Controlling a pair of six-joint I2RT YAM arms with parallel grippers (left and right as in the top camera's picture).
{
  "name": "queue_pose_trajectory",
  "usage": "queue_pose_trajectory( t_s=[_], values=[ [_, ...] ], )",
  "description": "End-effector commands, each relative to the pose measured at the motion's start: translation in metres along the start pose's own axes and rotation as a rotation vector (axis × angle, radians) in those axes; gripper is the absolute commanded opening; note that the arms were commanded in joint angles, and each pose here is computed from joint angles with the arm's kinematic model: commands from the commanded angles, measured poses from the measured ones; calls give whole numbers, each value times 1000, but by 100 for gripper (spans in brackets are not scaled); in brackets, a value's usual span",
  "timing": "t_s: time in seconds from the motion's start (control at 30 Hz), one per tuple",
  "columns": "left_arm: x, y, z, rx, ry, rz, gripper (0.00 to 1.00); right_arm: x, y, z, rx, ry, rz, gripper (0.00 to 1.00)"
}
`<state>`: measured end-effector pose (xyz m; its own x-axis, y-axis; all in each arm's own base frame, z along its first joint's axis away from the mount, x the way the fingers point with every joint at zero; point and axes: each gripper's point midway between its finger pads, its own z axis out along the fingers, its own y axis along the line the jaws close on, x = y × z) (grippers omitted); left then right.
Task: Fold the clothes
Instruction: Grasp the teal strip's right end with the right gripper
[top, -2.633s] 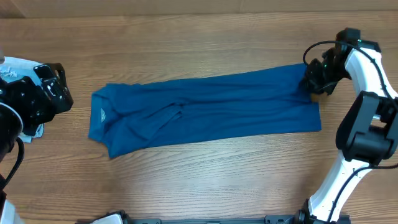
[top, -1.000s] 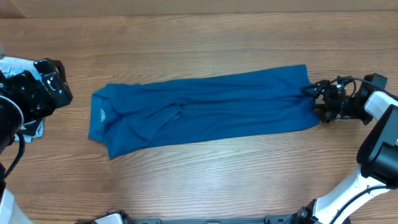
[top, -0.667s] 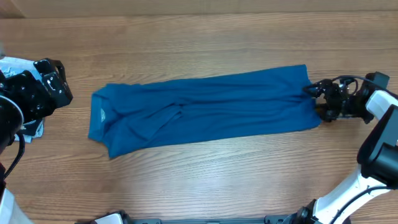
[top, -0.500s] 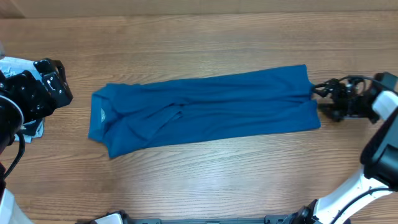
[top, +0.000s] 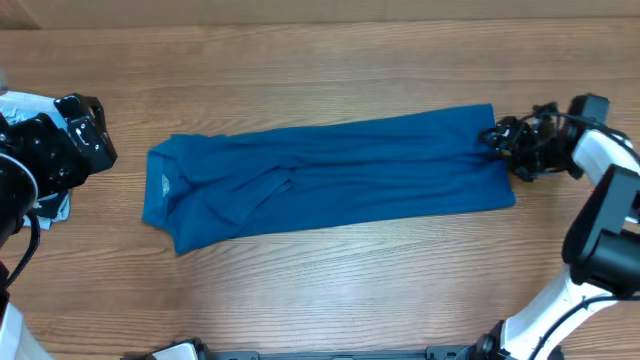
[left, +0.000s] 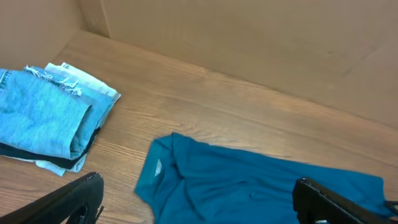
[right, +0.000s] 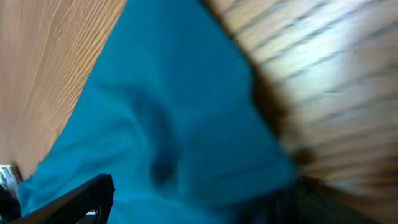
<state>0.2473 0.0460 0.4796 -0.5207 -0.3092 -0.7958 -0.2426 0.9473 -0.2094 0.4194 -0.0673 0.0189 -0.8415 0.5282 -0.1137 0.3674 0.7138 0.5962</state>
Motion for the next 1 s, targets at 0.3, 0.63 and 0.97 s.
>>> queue_pose_trajectory(
  t_s=[0.3, 0.63, 0.97],
  values=[
    [0, -1, 0, -2, -3, -1, 100, 36, -56, 38, 179, 111, 186, 59],
    [0, -1, 0, -2, -3, -1, 100, 39, -62, 36, 222, 107, 269, 31],
    [0, -1, 0, -2, -3, -1, 100, 44, -54, 28, 209, 127, 279, 4]
  ],
)
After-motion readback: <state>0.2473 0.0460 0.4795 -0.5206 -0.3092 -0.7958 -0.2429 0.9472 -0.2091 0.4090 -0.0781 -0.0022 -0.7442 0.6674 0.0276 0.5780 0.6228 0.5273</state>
